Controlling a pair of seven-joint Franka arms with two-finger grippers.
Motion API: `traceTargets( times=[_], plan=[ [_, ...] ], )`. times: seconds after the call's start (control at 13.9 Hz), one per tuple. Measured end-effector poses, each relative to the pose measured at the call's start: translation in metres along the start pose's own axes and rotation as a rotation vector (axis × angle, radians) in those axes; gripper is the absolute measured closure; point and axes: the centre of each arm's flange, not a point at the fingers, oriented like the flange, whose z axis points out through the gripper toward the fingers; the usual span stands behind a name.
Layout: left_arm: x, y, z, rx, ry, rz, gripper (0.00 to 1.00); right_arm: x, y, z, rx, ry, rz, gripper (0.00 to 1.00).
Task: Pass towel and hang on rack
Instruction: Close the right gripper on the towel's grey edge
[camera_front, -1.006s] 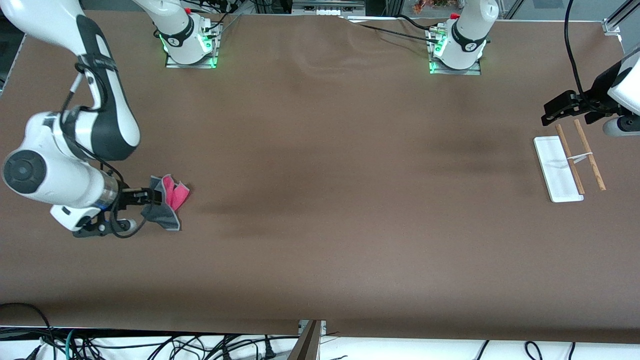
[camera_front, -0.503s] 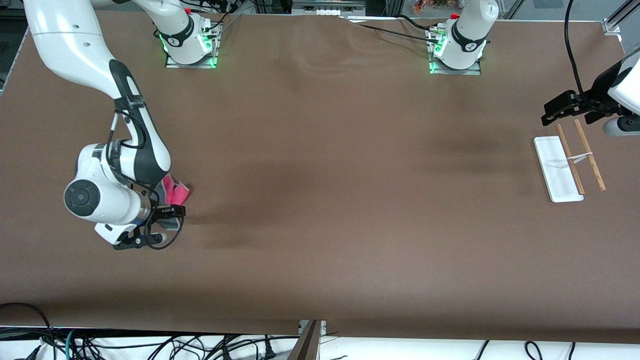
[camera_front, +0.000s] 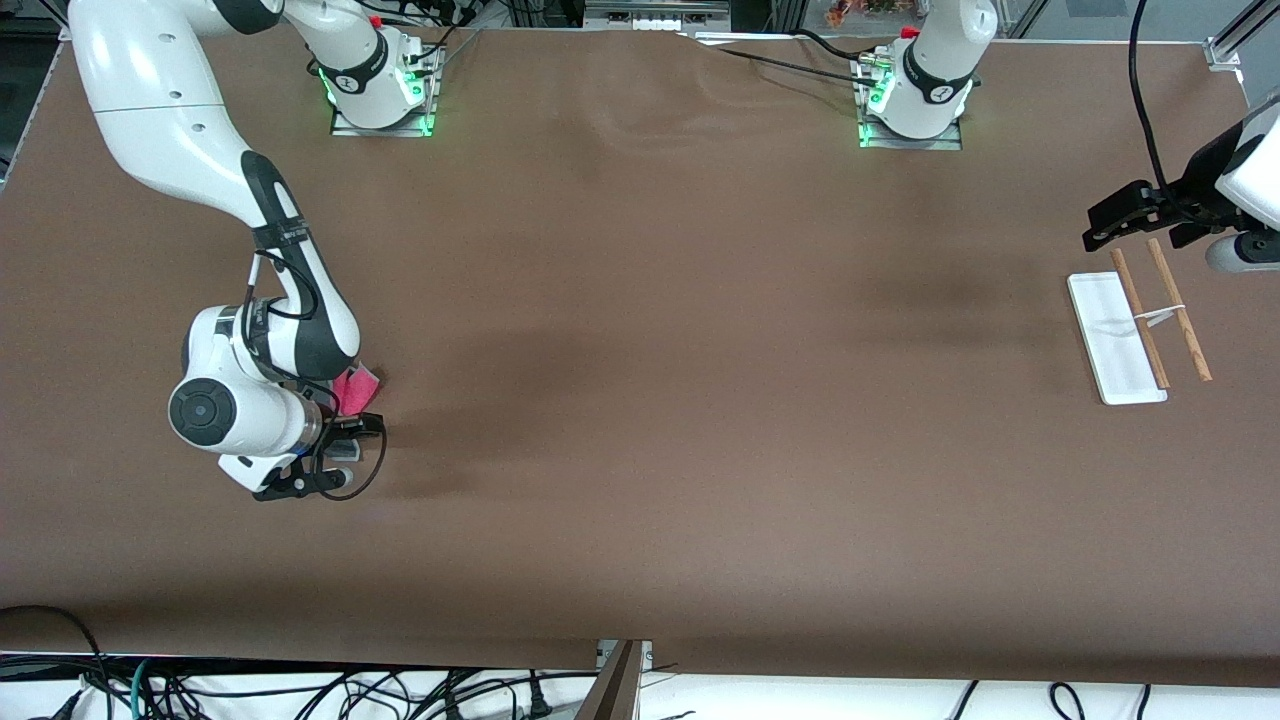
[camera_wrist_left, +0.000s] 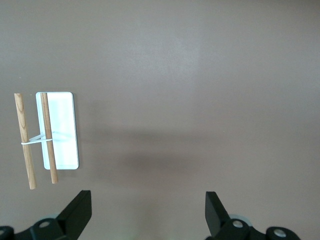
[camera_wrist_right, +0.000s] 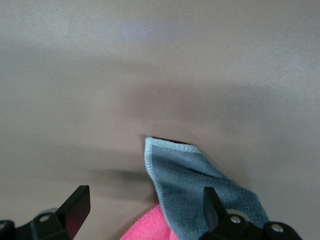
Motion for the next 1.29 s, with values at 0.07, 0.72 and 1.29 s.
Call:
traceTargets(
  times=[0.07, 0.72, 1.29],
  plan=[
    [0.000, 0.001, 0.000, 0.000, 0.000, 0.001, 0.00, 0.000, 0.001, 0.003, -0.009, -0.003, -0.005, 0.00],
    [0.000, 0.003, 0.000, 0.000, 0.000, 0.005, 0.00, 0.000, 0.009, 0.021, -0.028, -0.010, -0.007, 0.43],
    [0.000, 0.006, -0.002, 0.000, 0.005, 0.010, 0.00, 0.016, 0.024, -0.046, -0.042, 0.107, 0.013, 0.98]
  ],
)
